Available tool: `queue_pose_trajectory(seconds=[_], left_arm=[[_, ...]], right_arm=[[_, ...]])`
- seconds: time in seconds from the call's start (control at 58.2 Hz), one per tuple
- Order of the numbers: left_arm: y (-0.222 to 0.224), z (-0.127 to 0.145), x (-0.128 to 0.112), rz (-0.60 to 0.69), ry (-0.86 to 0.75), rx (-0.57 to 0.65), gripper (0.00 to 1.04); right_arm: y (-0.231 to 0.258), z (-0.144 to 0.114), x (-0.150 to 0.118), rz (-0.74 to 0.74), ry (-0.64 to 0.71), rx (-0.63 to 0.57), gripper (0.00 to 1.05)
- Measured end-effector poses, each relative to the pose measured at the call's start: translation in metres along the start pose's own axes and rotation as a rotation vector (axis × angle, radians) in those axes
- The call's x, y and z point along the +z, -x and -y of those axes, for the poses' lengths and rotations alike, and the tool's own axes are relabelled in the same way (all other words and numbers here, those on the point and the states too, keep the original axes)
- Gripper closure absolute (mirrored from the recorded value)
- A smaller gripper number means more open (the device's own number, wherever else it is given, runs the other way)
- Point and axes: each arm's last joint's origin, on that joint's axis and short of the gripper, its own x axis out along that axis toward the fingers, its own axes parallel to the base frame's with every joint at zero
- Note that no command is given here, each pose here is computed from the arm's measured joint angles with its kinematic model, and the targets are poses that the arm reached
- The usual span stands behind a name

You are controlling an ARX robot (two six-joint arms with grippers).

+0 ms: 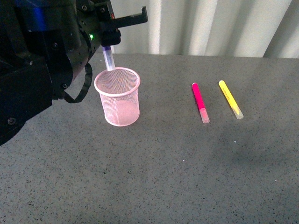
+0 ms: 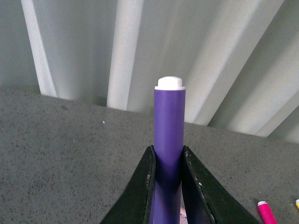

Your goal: Insert purple and pink pens into pink cup

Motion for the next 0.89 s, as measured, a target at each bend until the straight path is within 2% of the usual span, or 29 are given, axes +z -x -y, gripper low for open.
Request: queue_pose_trajectory(seconds=[0.343,0.635,0.773,0.893], left_arm=[[-0.004,-0.004,-0.024,-0.073,0.048,-0.005,0.92],[-0.006,-0.006,-0.027,-0.082,0.101,-0.015,0.92],[-0.005,-0.006,-0.031,-0.127,0.138,-0.047,0.92],[-0.005,-0.008,-0.037,-0.202,0.179,-0.049,0.72]], right_arm=[[0.0,0.0,0.0,0.0,0.0,0.0,0.07],[0.0,0.0,0.0,0.0,0.0,0.0,0.07],[0.0,0.0,0.0,0.0,0.0,0.0,0.07],[0.0,0.0,0.0,0.0,0.0,0.0,0.07]])
